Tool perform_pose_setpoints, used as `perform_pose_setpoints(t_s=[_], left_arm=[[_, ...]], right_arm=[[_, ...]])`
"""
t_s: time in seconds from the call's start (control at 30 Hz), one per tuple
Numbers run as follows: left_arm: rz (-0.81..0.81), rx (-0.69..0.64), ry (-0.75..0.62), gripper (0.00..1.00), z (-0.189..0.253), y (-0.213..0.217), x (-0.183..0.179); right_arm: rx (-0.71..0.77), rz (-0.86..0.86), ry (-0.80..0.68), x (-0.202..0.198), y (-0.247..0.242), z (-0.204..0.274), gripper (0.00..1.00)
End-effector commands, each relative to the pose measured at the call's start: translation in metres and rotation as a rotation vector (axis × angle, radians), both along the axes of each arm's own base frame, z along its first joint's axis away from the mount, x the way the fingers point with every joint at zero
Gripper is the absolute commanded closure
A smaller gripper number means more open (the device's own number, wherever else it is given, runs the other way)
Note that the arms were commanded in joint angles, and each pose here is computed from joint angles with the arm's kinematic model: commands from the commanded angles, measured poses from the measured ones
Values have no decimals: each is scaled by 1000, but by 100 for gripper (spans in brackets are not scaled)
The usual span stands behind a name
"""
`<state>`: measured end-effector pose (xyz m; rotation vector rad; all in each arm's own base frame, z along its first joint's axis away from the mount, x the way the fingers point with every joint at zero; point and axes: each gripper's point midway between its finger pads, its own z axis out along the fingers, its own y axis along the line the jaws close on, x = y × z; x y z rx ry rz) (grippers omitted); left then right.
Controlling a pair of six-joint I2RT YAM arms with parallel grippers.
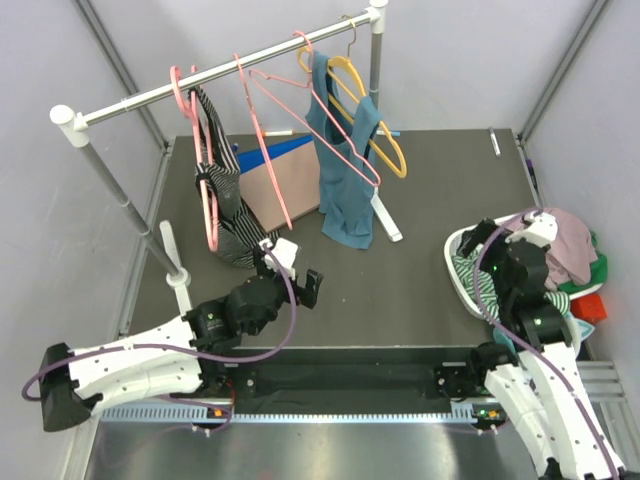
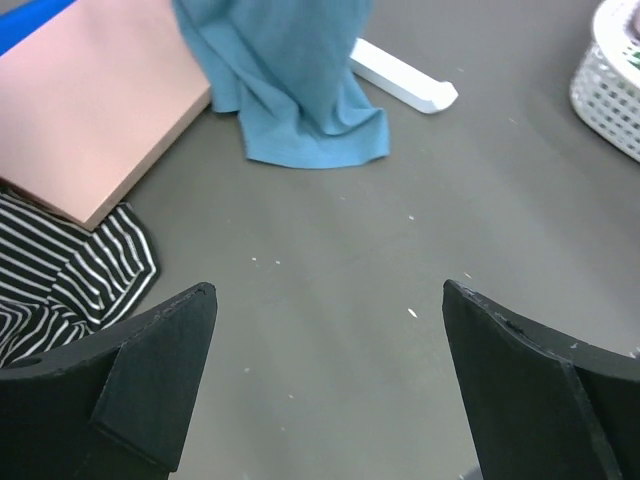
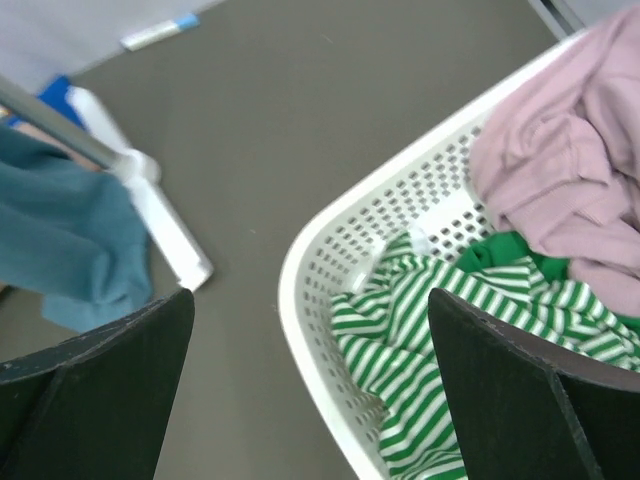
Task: Place the tank top on the hanger
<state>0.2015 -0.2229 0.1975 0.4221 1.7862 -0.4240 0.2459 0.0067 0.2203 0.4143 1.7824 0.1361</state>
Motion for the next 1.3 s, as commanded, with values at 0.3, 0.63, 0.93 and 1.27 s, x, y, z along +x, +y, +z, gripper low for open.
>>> perform_pose_setpoints(t_s=[0.3, 0.63, 0.93, 1.27], left_arm=[[-3, -25, 29, 1, -31, -7, 12], [-1, -34, 48, 1, -36, -3, 8], [41, -63, 22, 1, -28, 9, 10], [70, -71, 11, 1, -26, 15, 11]], right_arm=[[19, -452, 240, 4, -56, -40, 0], [96, -662, 535, -8, -55, -118, 0], [101, -602, 629, 0, -41, -143, 60], [94, -471, 188, 13, -52, -7, 100]])
